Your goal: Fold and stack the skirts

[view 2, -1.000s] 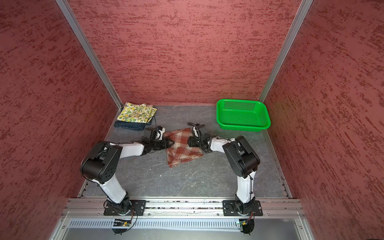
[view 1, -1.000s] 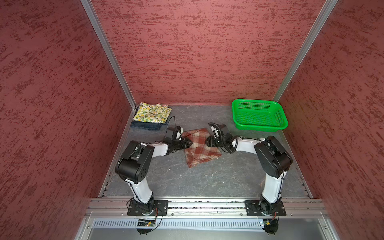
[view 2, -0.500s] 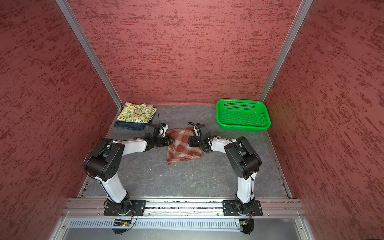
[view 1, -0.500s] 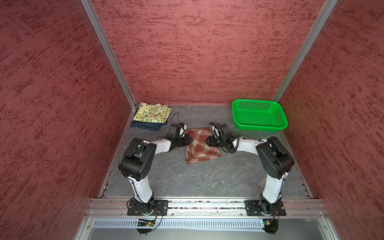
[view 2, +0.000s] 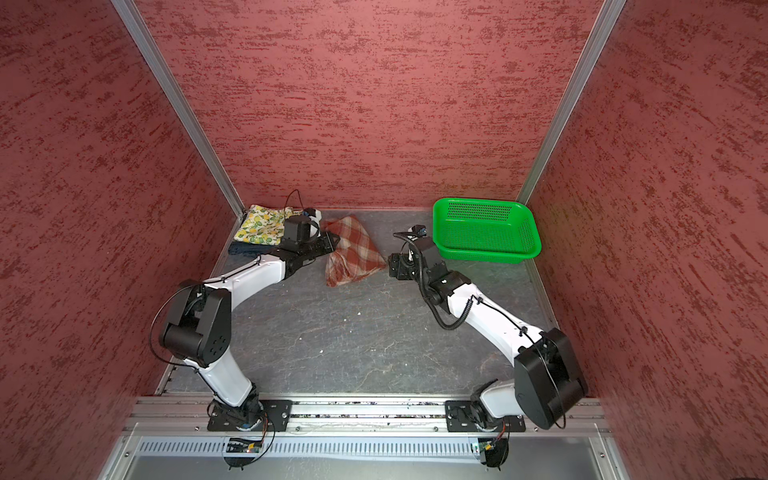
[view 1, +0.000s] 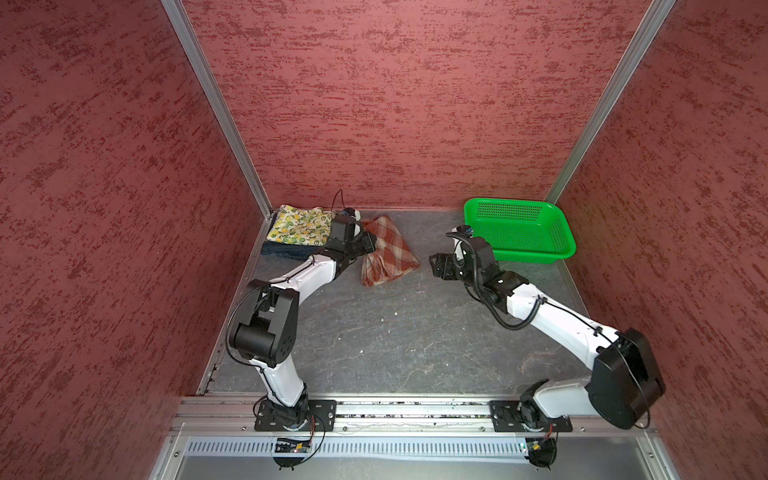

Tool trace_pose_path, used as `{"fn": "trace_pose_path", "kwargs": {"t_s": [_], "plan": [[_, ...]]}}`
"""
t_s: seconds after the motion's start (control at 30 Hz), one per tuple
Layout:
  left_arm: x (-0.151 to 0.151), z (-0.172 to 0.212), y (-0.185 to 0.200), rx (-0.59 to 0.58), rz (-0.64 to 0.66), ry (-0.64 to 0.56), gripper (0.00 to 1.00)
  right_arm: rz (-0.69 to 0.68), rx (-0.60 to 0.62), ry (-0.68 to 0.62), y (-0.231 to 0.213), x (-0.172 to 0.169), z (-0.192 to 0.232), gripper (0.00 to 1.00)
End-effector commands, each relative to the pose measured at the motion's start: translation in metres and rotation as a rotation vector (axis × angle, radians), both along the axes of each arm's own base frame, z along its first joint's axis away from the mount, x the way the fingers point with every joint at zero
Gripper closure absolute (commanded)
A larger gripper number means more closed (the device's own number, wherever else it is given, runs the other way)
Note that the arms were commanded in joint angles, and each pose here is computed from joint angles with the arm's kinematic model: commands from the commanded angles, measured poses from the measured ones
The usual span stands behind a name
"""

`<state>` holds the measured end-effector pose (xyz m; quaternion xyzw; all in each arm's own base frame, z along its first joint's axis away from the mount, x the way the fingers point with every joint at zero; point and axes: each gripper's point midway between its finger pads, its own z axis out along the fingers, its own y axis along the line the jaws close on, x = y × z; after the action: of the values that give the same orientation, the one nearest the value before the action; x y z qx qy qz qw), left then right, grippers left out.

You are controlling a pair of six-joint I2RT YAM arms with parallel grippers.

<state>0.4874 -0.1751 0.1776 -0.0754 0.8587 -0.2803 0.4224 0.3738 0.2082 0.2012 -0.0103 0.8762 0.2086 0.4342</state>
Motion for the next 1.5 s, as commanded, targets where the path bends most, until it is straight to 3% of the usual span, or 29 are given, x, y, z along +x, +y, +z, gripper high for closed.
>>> {"fn": "trace_pose_path", "kwargs": {"t_s": [0.0,0.4,0.6,0.7,0.83,0.97,1.07,1.1,1.17,1.27,1.43,1.47], "plan": [[0.028,0.052,0.015,-0.050,0.090,-0.153,1.00,-0.047,-0.044,-0.014,-0.013,-0.001,0.002,0.17],[0.067,0.130,0.099,-0.183,0.382,-0.378,1.00,-0.041,-0.043,-0.019,-0.008,0.006,0.007,0.17],[0.083,0.141,0.155,-0.267,0.529,-0.426,1.00,-0.034,-0.039,-0.021,-0.004,0.009,0.011,0.17],[0.086,0.126,0.190,-0.308,0.619,-0.402,1.00,-0.035,-0.044,-0.024,-0.005,0.010,0.015,0.17],[0.083,0.080,0.230,-0.259,0.728,-0.327,1.00,-0.040,-0.049,-0.029,-0.007,0.008,0.017,0.17],[0.078,-0.001,0.269,-0.164,0.830,-0.143,1.00,-0.036,-0.035,-0.027,-0.006,0.006,0.017,0.17],[0.066,-0.038,0.289,-0.145,0.893,-0.007,0.99,-0.036,-0.013,-0.023,-0.006,0.002,0.017,0.17],[0.064,-0.044,0.292,-0.135,0.902,0.035,0.94,-0.038,-0.008,-0.021,-0.007,0.000,0.016,0.17],[0.060,-0.052,0.300,-0.047,0.924,0.123,0.66,-0.041,-0.005,-0.016,-0.009,-0.003,0.012,0.17],[0.050,-0.055,0.318,0.132,0.985,0.232,0.39,-0.044,-0.008,-0.014,-0.011,-0.004,0.012,0.17],[0.033,-0.034,0.339,0.403,1.068,0.292,0.00,-0.068,-0.015,-0.026,-0.017,-0.005,0.017,0.15],[0.032,-0.029,0.340,0.435,1.070,0.291,0.00,-0.076,-0.022,-0.028,-0.018,-0.005,0.018,0.14]]}}
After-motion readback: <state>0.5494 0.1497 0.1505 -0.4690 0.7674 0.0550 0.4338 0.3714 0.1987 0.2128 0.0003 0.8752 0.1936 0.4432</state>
